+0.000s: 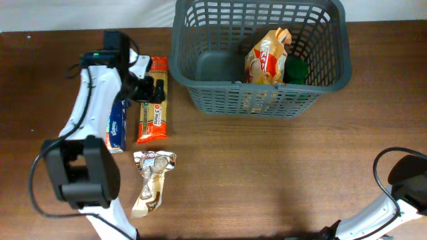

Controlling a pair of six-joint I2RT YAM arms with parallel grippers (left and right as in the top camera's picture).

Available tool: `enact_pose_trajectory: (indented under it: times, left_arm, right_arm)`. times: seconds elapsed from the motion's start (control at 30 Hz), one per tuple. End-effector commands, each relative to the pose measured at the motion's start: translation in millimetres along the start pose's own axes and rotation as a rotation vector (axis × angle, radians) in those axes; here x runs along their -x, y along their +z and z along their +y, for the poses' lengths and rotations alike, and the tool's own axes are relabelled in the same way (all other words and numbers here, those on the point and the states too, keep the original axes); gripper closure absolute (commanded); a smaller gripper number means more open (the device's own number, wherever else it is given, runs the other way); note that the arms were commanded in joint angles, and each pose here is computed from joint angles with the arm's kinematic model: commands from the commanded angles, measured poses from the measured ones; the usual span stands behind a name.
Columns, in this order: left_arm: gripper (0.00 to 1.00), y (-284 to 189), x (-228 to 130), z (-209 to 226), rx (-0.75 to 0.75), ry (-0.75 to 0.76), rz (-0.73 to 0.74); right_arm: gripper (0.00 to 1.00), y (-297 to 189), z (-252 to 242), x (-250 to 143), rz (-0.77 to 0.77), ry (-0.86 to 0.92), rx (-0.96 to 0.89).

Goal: Pack container
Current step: 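Move the left gripper over the orange spaghetti packet and close on it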

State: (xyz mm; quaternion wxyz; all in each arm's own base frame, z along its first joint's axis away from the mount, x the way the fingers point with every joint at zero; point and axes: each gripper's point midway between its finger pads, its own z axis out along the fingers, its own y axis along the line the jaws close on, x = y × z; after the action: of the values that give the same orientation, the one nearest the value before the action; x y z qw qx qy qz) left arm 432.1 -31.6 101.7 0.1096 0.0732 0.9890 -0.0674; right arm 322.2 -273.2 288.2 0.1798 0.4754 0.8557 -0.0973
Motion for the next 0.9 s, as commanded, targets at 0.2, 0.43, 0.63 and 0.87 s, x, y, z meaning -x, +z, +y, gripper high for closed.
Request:
enact_pose_trajectory:
  times: [0.2,0.43,0.63,0.87]
  left_arm:
    - [0.01,39,4,7,0.027,-0.059,0.041]
    - [0.01,70,-6,9,0.025,-0.063,0.111]
    - [0.01,87,-13,10,0.07,-0.067,0.155]
    - [0.01,89,-11,15,0.102,-0.068,0.148]
  right_arm:
    - [0.01,2,-1,0,0.004,0.01,-0.004]
    - [0.01,2,-1,0,0.003,0.01,-0.004]
    - [0.01,2,-1,0,0.003,0.01,-0.004]
    - [0.01,2,-1,0,0.003,0.01,-0.004]
